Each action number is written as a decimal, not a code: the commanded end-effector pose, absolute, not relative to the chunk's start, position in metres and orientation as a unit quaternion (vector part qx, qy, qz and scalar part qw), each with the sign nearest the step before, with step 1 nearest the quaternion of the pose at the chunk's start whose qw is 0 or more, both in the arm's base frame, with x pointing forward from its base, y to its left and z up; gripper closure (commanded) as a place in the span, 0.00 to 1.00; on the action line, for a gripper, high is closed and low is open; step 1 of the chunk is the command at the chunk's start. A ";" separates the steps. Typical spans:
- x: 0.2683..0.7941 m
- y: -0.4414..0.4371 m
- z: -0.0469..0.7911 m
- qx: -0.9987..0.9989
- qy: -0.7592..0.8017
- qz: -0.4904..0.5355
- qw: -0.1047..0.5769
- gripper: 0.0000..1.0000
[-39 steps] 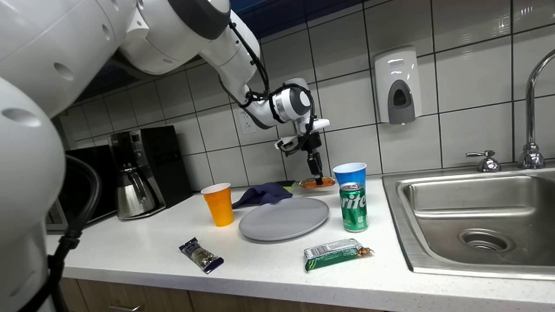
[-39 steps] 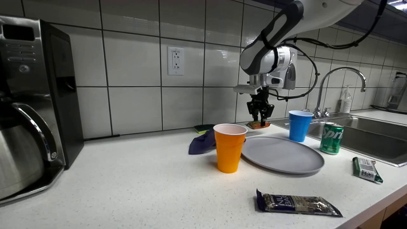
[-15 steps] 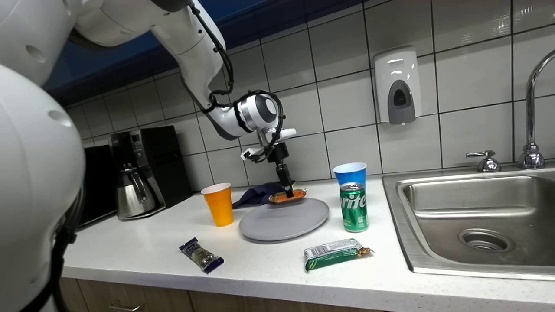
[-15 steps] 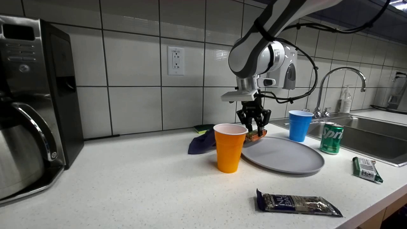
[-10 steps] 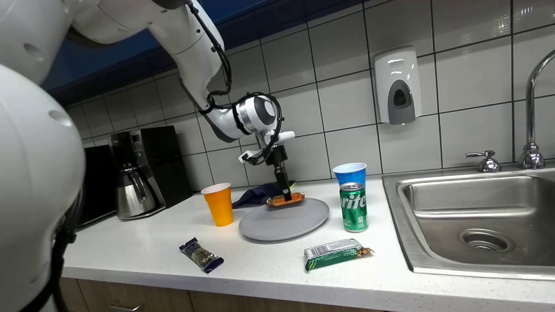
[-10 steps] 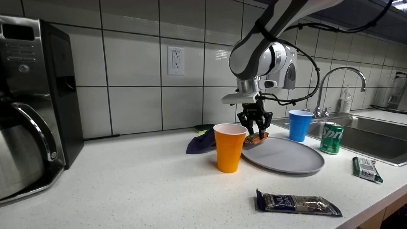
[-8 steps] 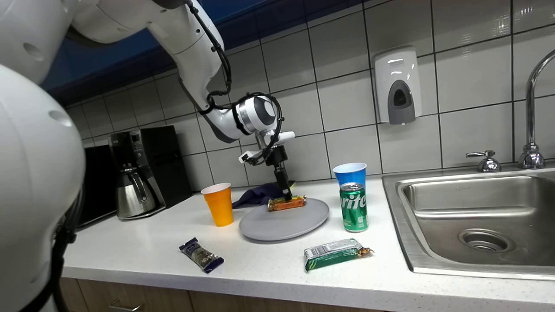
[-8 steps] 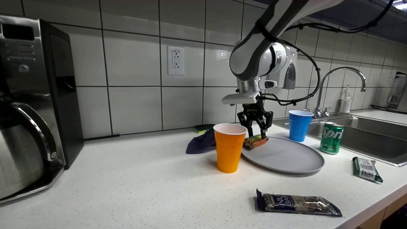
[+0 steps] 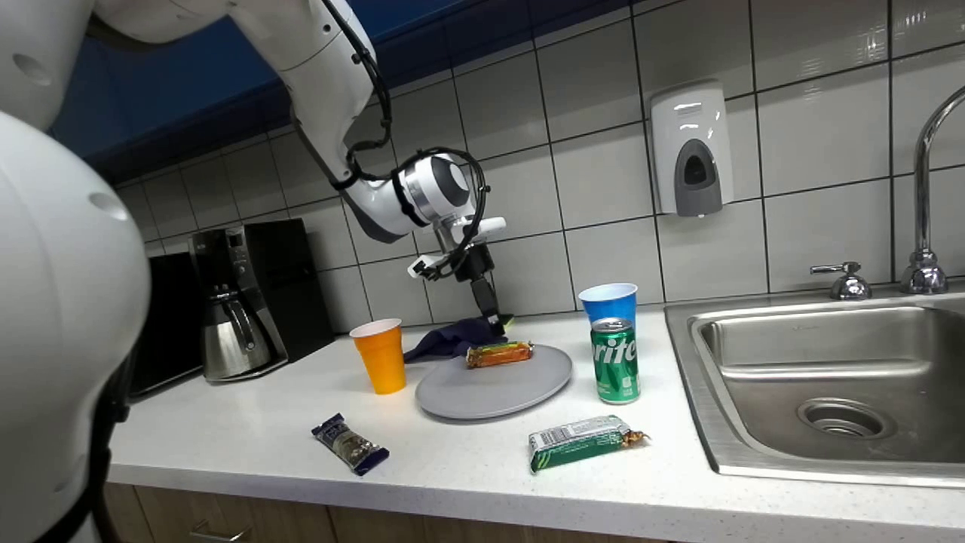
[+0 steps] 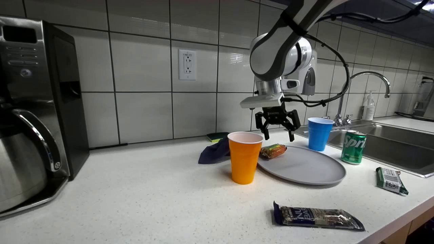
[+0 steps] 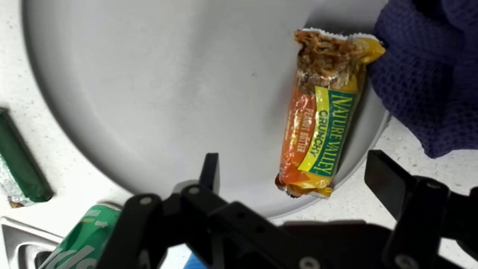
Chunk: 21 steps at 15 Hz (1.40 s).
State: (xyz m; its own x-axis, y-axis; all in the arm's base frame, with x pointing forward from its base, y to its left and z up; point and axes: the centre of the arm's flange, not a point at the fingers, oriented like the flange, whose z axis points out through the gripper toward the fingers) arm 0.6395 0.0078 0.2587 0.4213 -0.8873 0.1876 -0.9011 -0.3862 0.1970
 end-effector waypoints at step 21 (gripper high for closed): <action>0.495 0.020 0.342 0.858 -0.500 0.039 0.114 0.00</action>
State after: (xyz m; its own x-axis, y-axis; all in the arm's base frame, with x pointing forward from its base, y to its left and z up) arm 0.5193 0.0311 0.3307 0.5164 -0.8387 0.1729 -0.8540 -0.4896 0.1758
